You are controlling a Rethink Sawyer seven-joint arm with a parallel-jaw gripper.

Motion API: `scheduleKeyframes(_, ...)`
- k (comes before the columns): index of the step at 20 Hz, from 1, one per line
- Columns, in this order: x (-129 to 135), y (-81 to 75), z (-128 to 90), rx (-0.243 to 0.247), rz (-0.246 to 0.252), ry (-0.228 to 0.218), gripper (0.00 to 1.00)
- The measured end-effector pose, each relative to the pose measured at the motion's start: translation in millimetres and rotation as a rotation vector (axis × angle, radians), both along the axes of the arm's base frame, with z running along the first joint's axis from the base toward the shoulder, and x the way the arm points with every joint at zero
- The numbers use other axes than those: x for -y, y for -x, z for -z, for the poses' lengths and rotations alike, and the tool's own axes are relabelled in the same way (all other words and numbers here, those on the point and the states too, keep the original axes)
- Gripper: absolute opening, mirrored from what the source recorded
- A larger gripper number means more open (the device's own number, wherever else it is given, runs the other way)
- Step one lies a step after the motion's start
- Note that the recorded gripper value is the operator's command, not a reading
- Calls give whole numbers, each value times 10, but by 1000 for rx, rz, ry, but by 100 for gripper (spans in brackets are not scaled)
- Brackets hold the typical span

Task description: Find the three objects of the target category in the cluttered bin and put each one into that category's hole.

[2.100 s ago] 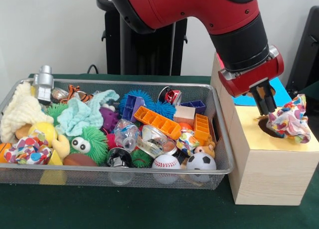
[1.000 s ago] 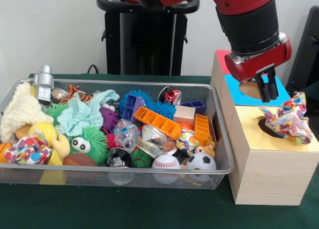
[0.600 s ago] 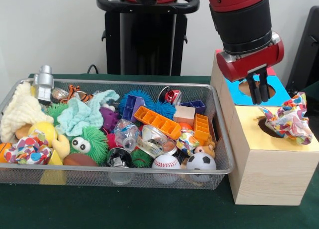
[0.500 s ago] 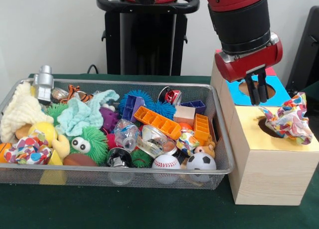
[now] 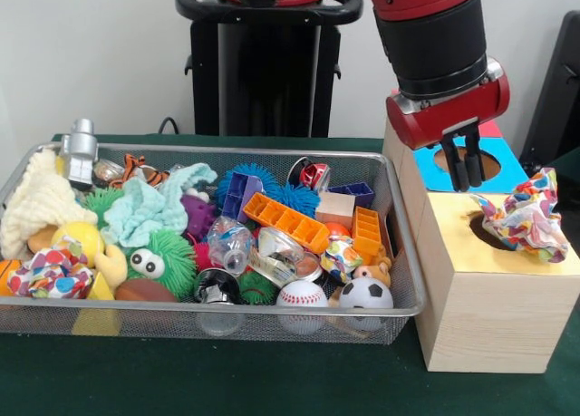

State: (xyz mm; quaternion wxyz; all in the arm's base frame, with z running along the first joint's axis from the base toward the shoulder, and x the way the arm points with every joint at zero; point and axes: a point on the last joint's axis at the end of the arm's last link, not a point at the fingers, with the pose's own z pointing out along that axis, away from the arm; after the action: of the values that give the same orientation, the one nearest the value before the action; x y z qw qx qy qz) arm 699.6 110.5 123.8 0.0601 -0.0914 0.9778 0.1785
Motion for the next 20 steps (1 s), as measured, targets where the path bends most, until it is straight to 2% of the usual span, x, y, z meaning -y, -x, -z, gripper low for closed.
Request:
scheduleKeyframes(9, -13, -62, -40, -1, 21, -35, 0)
scheduleKeyframes(20, -105, -173, -41, 2, 43, -120, 0)
